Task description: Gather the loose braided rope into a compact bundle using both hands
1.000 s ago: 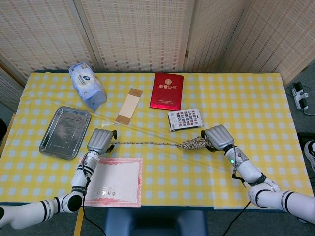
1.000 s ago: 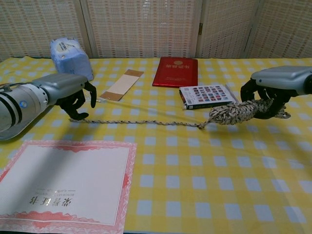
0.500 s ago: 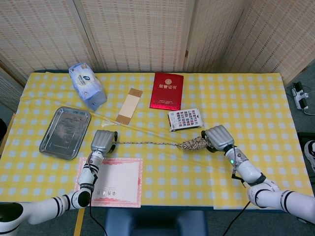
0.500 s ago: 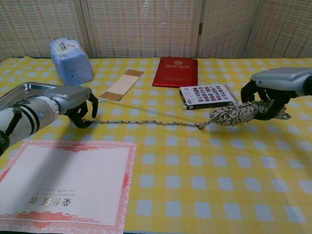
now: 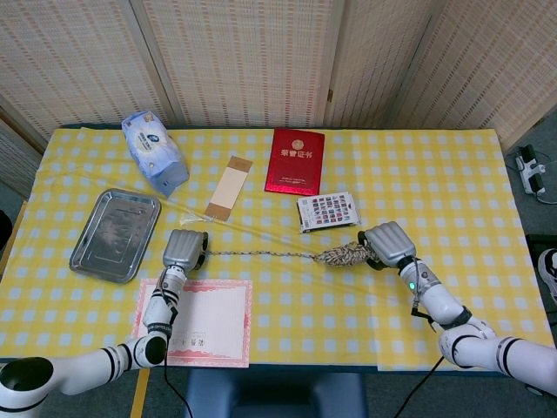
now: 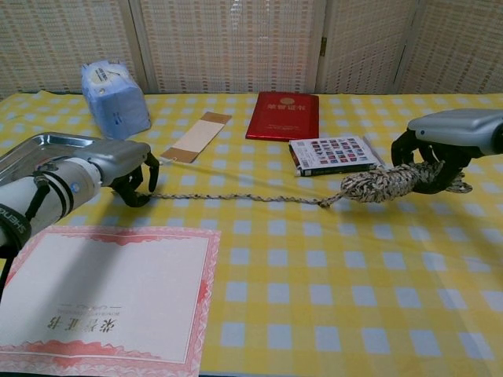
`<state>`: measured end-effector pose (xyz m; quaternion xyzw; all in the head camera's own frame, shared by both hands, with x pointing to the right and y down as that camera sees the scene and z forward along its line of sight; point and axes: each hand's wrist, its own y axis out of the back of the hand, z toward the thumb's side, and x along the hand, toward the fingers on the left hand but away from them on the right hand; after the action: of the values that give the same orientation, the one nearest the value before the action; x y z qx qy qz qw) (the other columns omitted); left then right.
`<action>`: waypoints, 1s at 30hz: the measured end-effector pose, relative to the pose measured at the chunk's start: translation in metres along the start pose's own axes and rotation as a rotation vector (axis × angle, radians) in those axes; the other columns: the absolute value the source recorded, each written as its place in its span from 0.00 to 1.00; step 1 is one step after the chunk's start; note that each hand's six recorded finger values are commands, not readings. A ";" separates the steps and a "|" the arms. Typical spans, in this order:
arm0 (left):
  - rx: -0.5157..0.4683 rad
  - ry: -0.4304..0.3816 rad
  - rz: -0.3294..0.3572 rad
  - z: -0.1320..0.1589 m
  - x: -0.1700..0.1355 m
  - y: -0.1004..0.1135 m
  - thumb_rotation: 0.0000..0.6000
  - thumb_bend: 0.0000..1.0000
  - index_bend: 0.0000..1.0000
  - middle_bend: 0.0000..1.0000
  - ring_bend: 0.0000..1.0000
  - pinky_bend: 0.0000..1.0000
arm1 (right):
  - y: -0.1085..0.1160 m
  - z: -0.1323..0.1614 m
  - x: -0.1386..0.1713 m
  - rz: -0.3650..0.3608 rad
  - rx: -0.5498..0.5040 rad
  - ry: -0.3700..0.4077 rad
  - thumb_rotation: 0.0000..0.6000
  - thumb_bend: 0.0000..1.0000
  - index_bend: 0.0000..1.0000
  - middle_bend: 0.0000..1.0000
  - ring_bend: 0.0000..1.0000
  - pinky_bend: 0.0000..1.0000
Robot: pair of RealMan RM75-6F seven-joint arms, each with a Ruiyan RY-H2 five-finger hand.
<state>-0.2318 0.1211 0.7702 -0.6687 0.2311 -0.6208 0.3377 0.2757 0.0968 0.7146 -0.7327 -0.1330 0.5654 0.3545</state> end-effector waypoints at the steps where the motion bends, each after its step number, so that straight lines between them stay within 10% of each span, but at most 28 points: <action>1: -0.001 0.002 -0.001 0.000 0.000 0.000 1.00 0.42 0.55 0.90 0.80 0.84 | 0.000 0.000 0.000 0.000 -0.001 0.000 1.00 0.65 0.67 0.56 0.60 0.55; 30: 0.016 0.019 -0.026 0.003 0.003 -0.007 1.00 0.54 0.63 0.92 0.82 0.85 | -0.004 -0.004 0.000 0.009 -0.015 -0.009 1.00 0.65 0.67 0.57 0.60 0.55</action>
<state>-0.2294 0.1237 0.7774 -0.6629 0.2208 -0.6334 0.3327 0.2802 0.0982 0.7174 -0.7333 -0.1357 0.5694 0.3459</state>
